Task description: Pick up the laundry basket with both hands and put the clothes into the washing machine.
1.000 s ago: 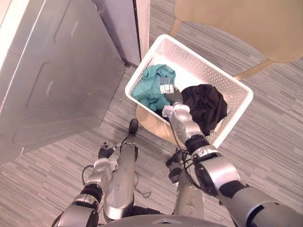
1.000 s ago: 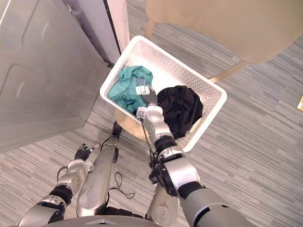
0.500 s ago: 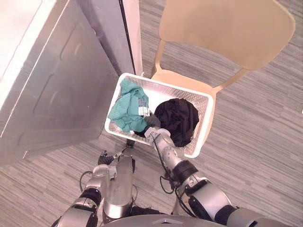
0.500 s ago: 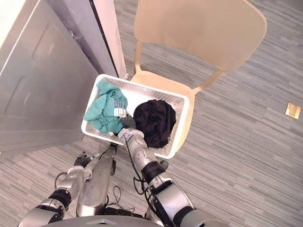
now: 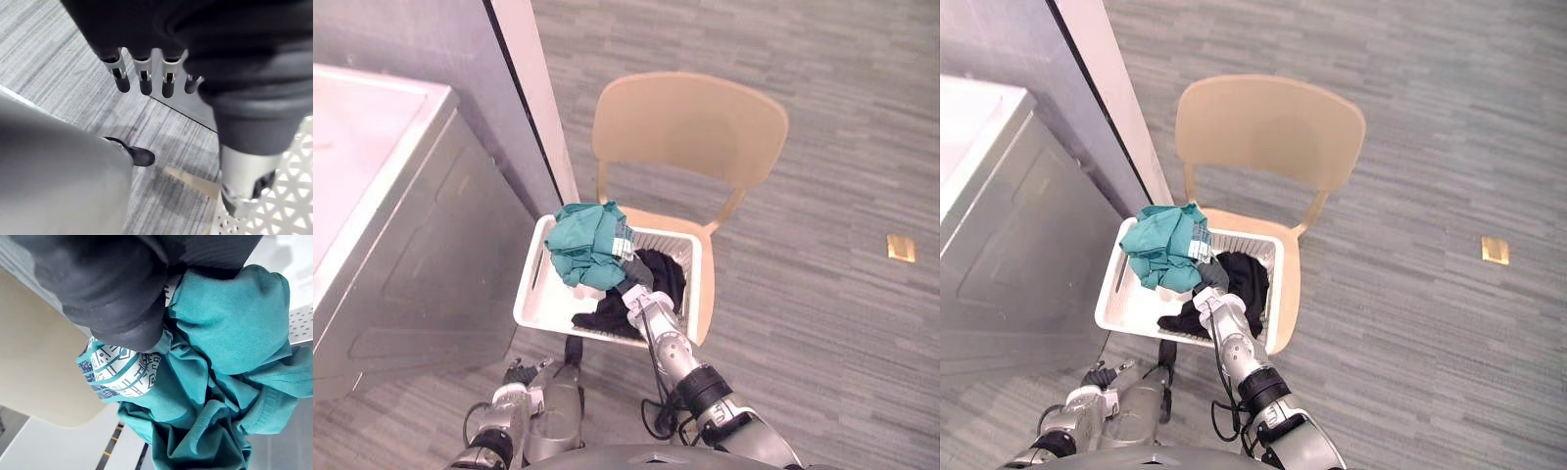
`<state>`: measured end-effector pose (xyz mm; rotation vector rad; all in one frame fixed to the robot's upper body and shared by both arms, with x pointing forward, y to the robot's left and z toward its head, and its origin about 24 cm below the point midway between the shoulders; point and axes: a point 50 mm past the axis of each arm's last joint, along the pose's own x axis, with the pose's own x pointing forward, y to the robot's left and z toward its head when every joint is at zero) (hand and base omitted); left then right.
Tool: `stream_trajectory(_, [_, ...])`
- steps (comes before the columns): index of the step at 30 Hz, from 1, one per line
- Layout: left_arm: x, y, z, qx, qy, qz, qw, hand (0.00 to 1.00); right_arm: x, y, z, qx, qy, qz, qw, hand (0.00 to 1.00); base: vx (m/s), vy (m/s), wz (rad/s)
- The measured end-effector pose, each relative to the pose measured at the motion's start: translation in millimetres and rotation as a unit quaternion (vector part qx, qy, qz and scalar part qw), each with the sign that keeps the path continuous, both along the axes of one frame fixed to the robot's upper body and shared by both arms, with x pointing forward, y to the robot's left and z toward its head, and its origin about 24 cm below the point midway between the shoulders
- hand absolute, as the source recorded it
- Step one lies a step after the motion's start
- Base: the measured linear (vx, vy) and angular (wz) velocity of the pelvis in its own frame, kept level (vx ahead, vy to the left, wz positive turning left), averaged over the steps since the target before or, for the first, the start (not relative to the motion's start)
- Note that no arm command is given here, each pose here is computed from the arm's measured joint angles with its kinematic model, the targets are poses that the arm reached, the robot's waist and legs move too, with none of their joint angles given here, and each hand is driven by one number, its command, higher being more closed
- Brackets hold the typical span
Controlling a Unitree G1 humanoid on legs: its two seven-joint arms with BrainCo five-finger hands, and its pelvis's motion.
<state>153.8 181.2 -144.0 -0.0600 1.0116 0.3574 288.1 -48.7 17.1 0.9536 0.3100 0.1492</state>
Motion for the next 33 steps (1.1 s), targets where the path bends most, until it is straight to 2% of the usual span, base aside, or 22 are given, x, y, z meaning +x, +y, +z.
stream_trajectory(3, [-13.4,3.1,-3.7,-0.005,0.012,0.024,1.000,0.00,-1.4,-3.2,5.8,0.023,-0.008,-0.012,1.000,1.00,0.00,-0.037,-0.24])
stream_trajectory(6, [-10.5,5.4,1.0,-0.007,-0.007,0.035,0.999,0.00,1.9,-8.2,19.1,0.044,-0.032,-0.025,0.998,1.00,-0.03,-0.019,-0.17])
stream_trajectory(8, [8.4,11.5,17.0,-0.035,-0.074,0.094,0.992,0.00,5.8,-19.0,31.7,0.063,-0.060,-0.058,0.995,1.00,-0.04,-0.009,-0.08])
stream_trajectory(12, [40.6,23.2,54.4,-0.041,-0.191,0.139,0.971,0.00,4.0,-32.7,37.7,0.079,-0.078,-0.097,0.989,1.00,0.02,0.005,-0.20])
stream_trajectory(14, [62.2,31.5,93.4,-0.031,-0.291,0.157,0.943,0.00,3.3,-34.7,43.5,0.085,-0.091,-0.102,0.987,1.00,0.04,0.000,-0.34])
stream_trajectory(17, [79.5,31.3,140.3,-0.020,-0.400,0.151,0.904,0.00,1.4,-39.5,48.8,0.092,-0.103,-0.113,0.984,1.00,0.01,0.009,-0.23])
stream_trajectory(21, [84.3,29.8,169.5,-0.021,-0.463,0.153,0.873,0.00,-2.8,-42.0,50.3,0.092,-0.110,-0.117,0.983,1.00,-0.01,0.000,-0.35])
stream_trajectory(24, [87.7,23.3,185.6,-0.029,-0.496,0.141,0.856,0.00,-8.4,-45.2,47.5,0.093,-0.107,-0.122,0.982,1.00,-0.01,-0.007,-0.26])
stream_trajectory(27, [94.2,10.8,191.7,-0.045,-0.509,0.114,0.852,0.00,-17.4,-49.4,43.8,0.092,-0.103,-0.123,0.983,1.00,-0.04,-0.001,-0.18])
stream_trajectory(33, [115.7,-29.6,213.3,-0.098,-0.545,0.001,0.833,0.00,-21.7,-44.0,40.7,0.083,-0.095,-0.097,0.987,1.00,-0.04,0.000,-0.18])
